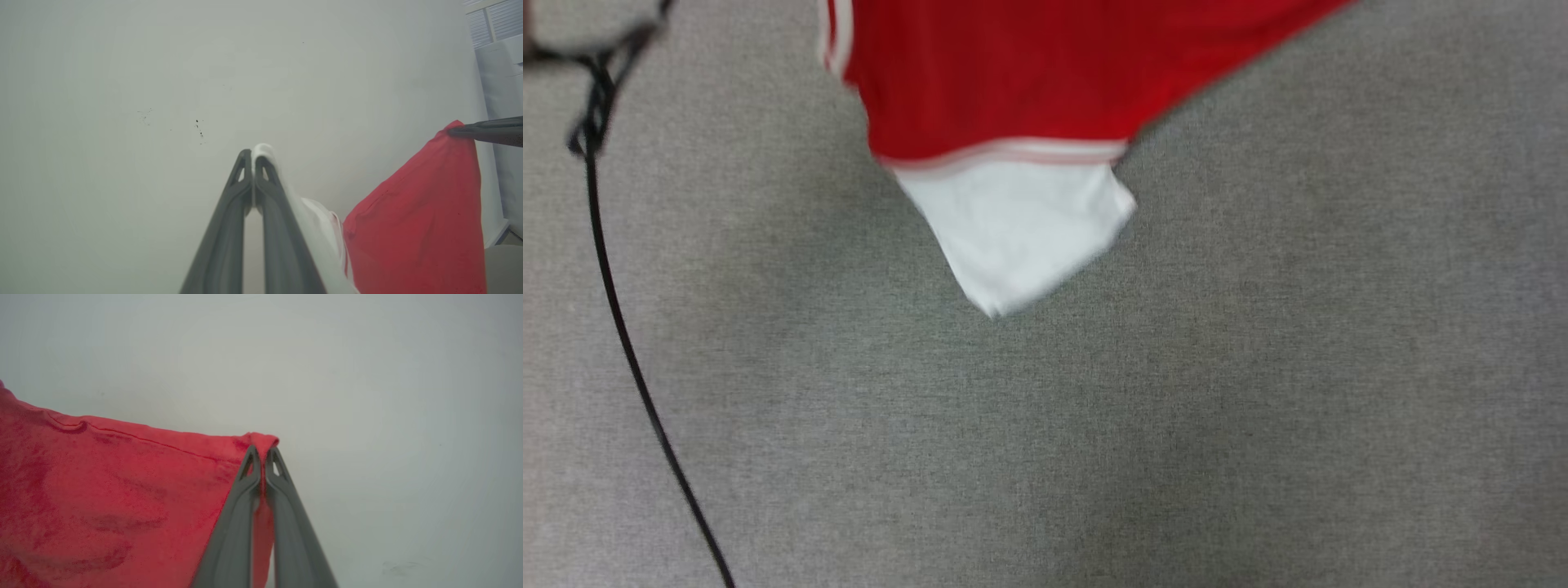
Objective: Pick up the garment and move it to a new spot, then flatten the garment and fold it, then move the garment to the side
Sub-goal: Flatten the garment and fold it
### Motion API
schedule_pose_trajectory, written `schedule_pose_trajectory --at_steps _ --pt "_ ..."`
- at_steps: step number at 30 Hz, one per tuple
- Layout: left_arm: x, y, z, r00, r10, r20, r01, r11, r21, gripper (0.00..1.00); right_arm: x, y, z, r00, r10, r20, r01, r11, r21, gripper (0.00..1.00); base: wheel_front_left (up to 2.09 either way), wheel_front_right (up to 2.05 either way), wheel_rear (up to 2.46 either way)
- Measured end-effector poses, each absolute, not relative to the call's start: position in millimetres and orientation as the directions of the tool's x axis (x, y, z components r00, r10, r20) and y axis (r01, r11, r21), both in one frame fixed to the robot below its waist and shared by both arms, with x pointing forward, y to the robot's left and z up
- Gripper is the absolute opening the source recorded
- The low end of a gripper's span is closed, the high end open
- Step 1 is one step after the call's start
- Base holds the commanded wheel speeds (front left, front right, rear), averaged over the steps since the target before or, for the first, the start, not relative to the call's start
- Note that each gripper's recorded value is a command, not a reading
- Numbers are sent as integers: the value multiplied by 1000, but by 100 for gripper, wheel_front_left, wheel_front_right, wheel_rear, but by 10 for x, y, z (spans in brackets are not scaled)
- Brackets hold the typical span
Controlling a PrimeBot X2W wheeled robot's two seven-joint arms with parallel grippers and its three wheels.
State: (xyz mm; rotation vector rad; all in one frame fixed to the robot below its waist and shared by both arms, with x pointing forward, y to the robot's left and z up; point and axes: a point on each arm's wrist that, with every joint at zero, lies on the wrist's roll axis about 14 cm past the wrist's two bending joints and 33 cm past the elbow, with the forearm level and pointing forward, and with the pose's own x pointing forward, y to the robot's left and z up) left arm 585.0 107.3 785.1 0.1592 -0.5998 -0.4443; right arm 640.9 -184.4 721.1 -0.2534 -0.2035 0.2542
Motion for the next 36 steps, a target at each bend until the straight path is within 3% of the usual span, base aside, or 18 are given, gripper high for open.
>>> schedule_pose_trajectory --at_steps 8,14,25,36 --pt "6129 1062 8401 675 -451 583 317 892 322 0 6759 -1828 7570 939 237 247 -157 939 -304 0 0 0 0" --pt "6406 1189 8387 696 -424 579 290 904 313 0 6999 -1755 7453 940 236 245 -158 941 -301 0 0 0 0" --pt "6896 1343 7110 828 -406 386 337 912 236 0 7264 -1644 6252 966 258 31 -244 942 -230 0 0 0 0" --pt "6507 1418 5801 905 -388 172 372 920 122 0 6852 -1566 5190 937 318 -145 -335 935 -116 0 0 0 0"
